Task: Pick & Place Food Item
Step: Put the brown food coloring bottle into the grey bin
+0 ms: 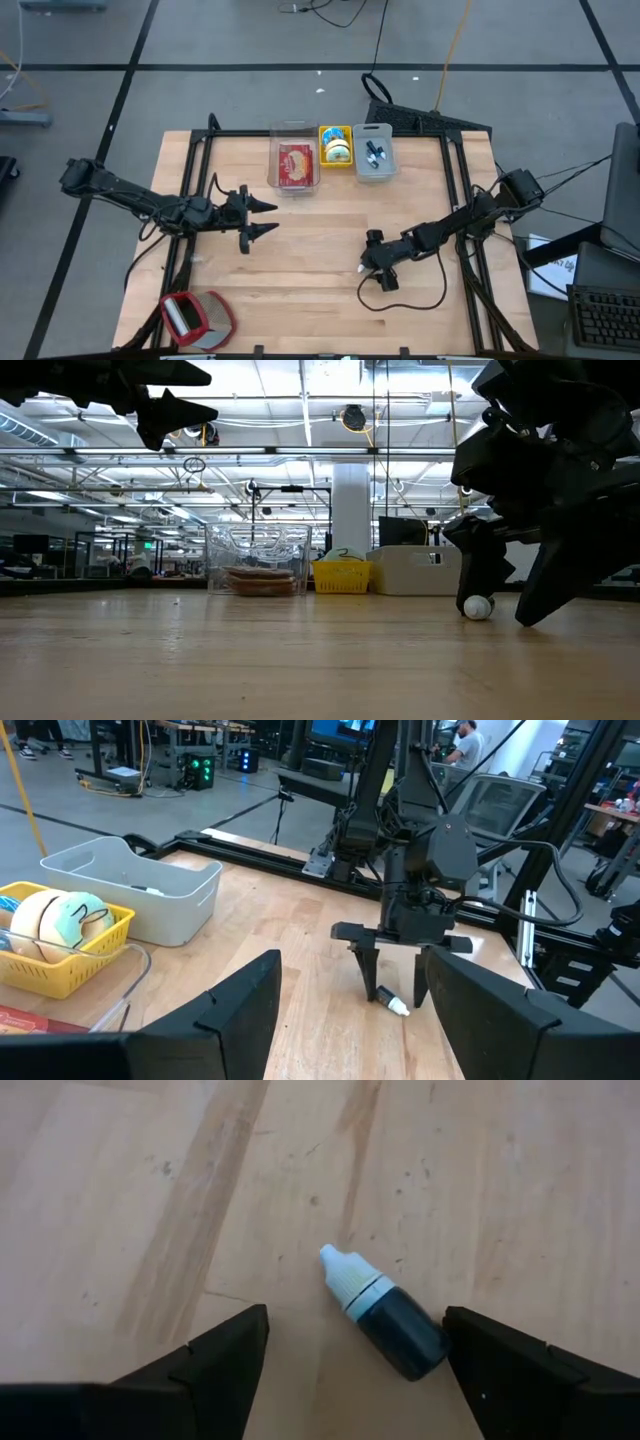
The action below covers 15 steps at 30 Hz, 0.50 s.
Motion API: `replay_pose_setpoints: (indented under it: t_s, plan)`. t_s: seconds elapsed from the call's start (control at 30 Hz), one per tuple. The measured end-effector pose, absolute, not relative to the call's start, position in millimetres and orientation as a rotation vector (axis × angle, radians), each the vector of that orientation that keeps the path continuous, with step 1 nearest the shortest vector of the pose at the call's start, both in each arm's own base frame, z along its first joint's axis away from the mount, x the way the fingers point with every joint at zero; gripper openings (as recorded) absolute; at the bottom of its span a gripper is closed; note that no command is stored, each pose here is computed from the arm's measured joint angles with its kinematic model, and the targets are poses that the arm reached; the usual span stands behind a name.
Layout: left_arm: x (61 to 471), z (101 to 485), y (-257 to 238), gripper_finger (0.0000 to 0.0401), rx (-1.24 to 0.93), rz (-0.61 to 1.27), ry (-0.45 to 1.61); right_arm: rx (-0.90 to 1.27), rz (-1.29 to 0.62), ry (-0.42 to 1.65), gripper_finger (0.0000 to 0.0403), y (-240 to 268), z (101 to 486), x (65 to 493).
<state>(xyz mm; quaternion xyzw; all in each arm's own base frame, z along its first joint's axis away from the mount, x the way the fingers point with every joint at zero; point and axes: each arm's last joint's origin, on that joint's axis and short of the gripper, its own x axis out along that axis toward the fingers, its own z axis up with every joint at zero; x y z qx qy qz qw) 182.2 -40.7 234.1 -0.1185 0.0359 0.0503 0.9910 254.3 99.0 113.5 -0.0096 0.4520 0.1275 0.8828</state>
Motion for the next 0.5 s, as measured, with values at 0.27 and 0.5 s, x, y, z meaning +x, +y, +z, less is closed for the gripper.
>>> replay_pose_setpoints:
  t_s: [0.27, 0.5]
  plan:
    - [182.2, 234.1, -40.7, 0.0253, -0.238, 0.101, 0.072, 0.031, 0.325, 0.924, 0.0282, 105.9, 115.3, 254.2]
    - [182.2, 234.2, -40.7, 0.0253, -0.238, 0.101, 0.071, -0.057, 0.288, 0.884, 0.0281, 104.9, 115.4, 255.9]
